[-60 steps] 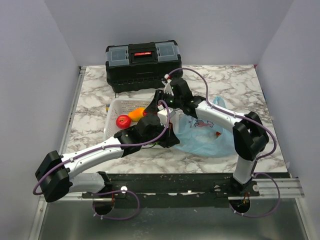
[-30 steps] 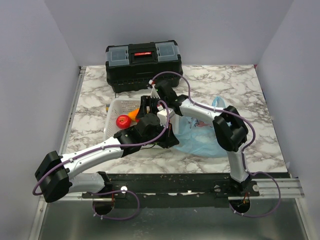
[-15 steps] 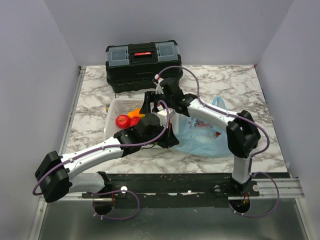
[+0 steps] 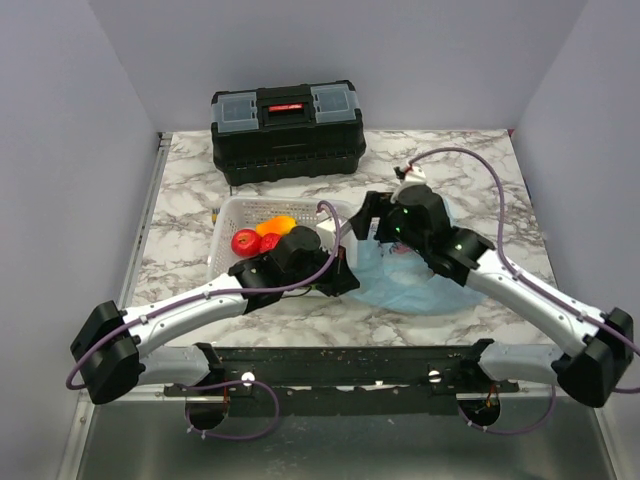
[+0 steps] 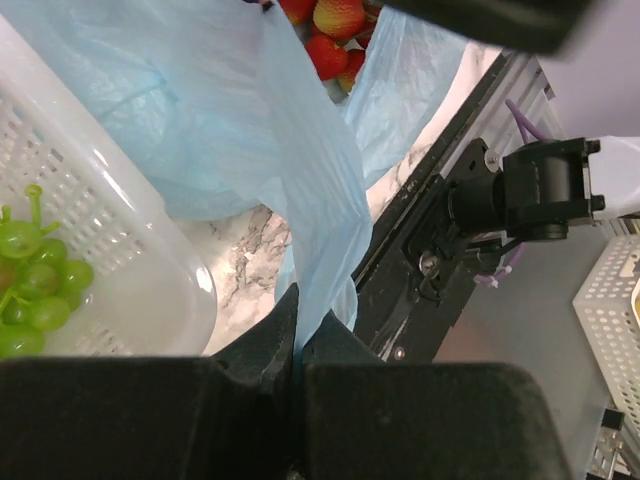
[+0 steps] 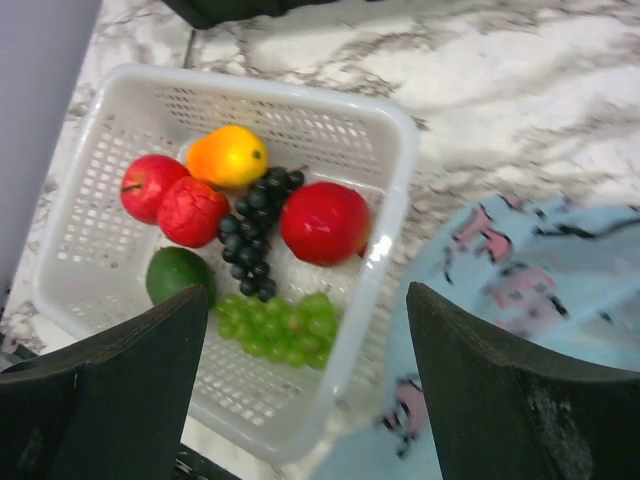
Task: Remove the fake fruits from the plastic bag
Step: Adjust the plastic bag at the center of the board.
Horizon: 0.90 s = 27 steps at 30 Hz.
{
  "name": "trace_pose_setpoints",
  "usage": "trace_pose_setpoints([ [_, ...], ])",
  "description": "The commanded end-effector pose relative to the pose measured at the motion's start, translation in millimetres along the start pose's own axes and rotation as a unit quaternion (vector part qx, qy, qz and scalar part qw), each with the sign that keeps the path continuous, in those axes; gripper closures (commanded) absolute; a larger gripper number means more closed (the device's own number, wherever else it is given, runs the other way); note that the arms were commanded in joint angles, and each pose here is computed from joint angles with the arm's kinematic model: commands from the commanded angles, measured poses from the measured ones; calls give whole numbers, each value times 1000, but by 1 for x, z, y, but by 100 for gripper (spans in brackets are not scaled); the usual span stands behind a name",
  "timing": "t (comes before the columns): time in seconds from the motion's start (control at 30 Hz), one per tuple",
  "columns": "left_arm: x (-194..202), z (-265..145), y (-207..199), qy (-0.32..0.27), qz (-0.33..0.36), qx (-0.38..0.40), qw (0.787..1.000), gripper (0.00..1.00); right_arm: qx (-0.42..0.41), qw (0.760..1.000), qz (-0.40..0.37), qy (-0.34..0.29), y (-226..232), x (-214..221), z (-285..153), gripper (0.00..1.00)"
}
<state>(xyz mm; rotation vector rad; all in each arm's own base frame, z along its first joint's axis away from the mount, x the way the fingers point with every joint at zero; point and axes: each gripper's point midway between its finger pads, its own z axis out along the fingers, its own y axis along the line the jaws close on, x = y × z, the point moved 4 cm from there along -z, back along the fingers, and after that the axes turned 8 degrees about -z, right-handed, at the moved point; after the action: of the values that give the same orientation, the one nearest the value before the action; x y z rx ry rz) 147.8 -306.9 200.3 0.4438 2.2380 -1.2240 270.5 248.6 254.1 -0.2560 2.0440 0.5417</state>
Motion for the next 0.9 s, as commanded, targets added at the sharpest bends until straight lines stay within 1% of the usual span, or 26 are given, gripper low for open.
trace_pose_setpoints([
  [0.0,-5,2,-1,-3,1,3,1000,100,103,994,7,22,-45,35,-32,18],
  [0.17,-5,5,-2,-2,4,3,1000,100,128,989,39,62,-63,77,-48,25],
  [0.27,-5,5,-2,0,3,5,1000,100,158,984,63,61,-74,92,-51,27],
  [0.37,-5,5,-2,1,3,6,1000,100,228,967,102,57,-94,110,-52,29],
  [0.5,-4,4,-1,0,2,3,1000,100,340,929,140,53,-123,133,-54,33],
  [0.67,-3,0,2,-4,6,-3,1000,100,420,890,160,71,-146,159,-61,35],
  [0.77,-5,-2,4,-14,8,-10,1000,100,448,873,178,75,-157,165,-69,37],
  [0.8,-6,-3,6,-18,7,-15,1000,100,452,869,189,70,-159,165,-72,37],
  [0.83,-8,-3,7,-24,7,-18,1000,100,448,870,193,65,-159,162,-73,37],
  [0.87,-9,-4,9,-27,6,-23,999,100,429,881,188,64,-155,157,-72,36],
])
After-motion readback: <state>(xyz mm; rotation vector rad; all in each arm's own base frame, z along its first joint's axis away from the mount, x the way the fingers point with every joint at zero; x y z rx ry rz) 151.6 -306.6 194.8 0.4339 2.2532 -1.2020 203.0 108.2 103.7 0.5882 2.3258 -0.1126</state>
